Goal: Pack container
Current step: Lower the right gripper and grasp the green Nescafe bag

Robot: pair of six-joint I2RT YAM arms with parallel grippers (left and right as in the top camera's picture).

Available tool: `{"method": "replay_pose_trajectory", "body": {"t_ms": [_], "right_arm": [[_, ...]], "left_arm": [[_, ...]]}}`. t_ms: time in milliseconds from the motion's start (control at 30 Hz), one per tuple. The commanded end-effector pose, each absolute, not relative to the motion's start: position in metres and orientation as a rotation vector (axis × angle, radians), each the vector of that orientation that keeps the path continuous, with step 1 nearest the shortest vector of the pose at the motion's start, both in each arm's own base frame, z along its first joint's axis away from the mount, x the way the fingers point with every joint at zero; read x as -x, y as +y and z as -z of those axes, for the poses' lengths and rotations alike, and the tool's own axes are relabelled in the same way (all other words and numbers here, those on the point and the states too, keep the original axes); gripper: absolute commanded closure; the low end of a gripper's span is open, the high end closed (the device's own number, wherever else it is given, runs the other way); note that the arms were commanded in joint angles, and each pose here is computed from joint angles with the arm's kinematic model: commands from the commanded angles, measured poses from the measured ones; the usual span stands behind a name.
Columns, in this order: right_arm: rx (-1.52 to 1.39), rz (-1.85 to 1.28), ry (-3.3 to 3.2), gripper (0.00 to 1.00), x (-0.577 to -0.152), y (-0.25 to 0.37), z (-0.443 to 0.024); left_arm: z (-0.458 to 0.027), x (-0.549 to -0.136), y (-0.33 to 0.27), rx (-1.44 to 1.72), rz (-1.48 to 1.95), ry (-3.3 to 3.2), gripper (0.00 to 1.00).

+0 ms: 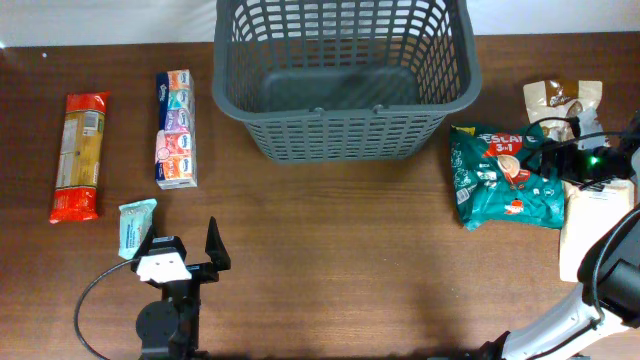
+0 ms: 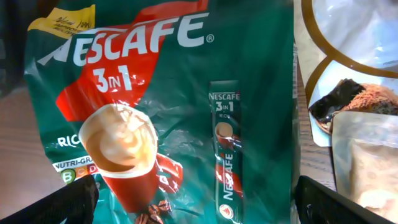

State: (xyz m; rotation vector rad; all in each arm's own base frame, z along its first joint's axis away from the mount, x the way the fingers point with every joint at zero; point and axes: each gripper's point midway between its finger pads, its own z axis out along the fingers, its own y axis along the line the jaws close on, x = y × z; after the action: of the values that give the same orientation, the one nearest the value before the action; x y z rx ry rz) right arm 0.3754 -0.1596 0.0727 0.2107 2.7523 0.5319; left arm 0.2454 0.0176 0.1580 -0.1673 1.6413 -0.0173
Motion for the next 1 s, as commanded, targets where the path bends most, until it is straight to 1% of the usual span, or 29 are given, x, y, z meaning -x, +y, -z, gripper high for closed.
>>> {"method": "replay_pose_trajectory", "body": {"t_ms": [0, 333, 833, 933, 967], "right_arm": [[-0.205, -0.57, 2.753, 0.01, -0.373, -0.154, -0.066], [-0.218, -0.594, 2.772, 0.01, -0.361, -0.146, -0.043], [-0.222, -0.588, 2.787, 0.0, -0.358, -0.146, -0.039], [-0.223, -0.58, 2.792, 0.04, -0.357, -0.147, -0.039], [-0.223, -0.58, 2.792, 0.02, -0.358, -0.147, -0.038]], "left_arm": [[-0.157, -0.245, 0.02, 0.177, 0.01, 1.636, 0.01], [-0.157, -0.245, 0.02, 0.177, 0.01, 1.636, 0.01], [-0.157, -0.245, 0.02, 0.177, 0.01, 1.636, 0.01], [-0.157, -0.245, 0.02, 0.177, 0.01, 1.636, 0.01], [-0.157, -0.245, 0.02, 0.177, 0.01, 1.636, 0.01]]}}
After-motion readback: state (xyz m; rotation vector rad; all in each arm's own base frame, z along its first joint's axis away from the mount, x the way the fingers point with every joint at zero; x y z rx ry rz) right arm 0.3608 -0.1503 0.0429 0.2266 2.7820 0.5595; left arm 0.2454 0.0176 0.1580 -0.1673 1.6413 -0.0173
